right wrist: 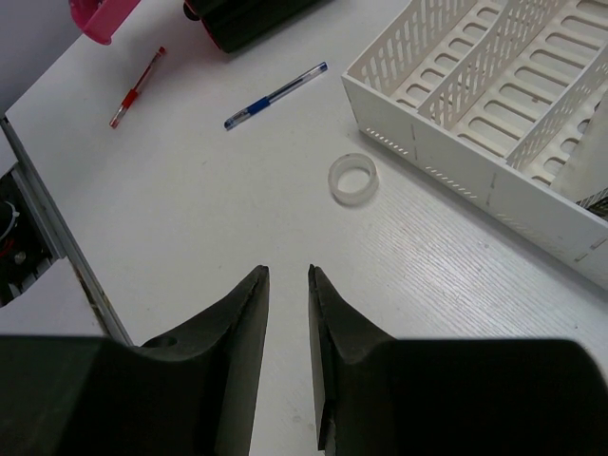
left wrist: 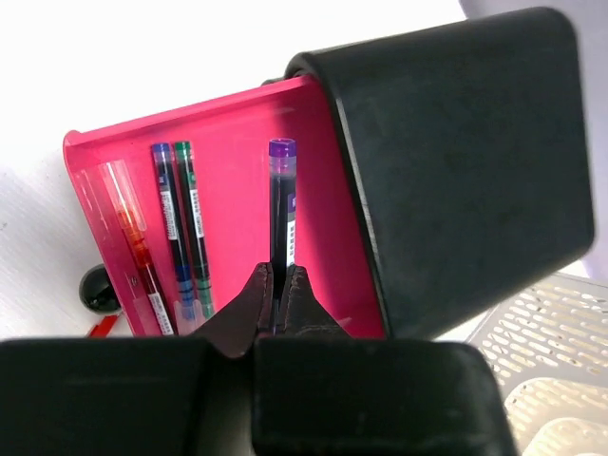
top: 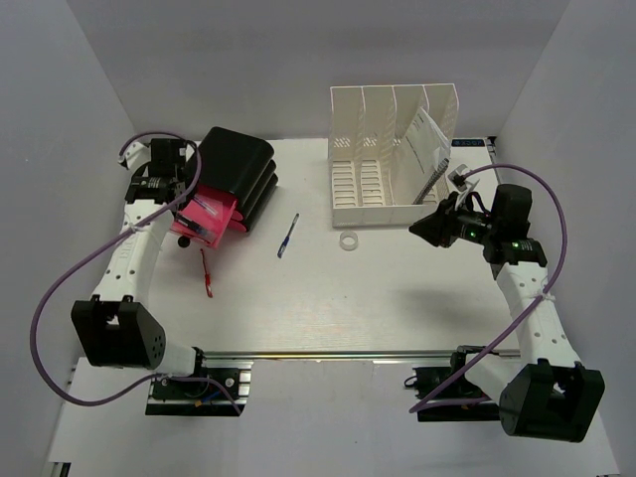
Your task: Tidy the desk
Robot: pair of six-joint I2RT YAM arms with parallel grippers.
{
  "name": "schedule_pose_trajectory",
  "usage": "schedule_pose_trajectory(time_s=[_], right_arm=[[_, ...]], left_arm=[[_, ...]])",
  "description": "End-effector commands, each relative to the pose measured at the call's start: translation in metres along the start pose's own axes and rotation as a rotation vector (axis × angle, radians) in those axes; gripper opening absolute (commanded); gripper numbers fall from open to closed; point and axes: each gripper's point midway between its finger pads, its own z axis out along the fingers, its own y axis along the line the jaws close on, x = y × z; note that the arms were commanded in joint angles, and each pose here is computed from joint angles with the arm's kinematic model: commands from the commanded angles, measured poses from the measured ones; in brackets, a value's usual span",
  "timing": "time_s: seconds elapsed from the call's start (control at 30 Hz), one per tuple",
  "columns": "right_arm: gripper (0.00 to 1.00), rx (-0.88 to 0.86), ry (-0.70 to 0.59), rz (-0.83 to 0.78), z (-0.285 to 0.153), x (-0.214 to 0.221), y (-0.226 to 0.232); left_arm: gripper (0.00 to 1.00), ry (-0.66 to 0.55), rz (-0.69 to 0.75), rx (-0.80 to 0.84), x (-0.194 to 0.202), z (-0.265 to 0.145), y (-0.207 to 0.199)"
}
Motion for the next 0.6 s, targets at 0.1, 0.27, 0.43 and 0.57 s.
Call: schedule_pose_trajectory(time_s=[0.1,0.27,0.43,0.57], right_arm=[[0.29,-0.009,-0.031,-0.043,-0.003,-0.007,0.003],[0.29,-0.006,-0.032,-0.043,-0.003,-0.008,0.002],[0.29,-0.006,-0.029,-0.043,-0.003,-0.007,0.001],[0.3,-0.004,-0.027,-0.038,-0.003,-0.006,0.0]], left_arm=[[0.04,0.033,-0.037,-0.004,0.01,0.015,0.008],[0.1,0.05,-0.038,-0.007,0.016,0.023,0.011],[0.26,0.059,-0.04,-0.013,0.016,0.027,0.012],[0.44,0.069,-0.05,-0.019,0.014,0.031,0.015]])
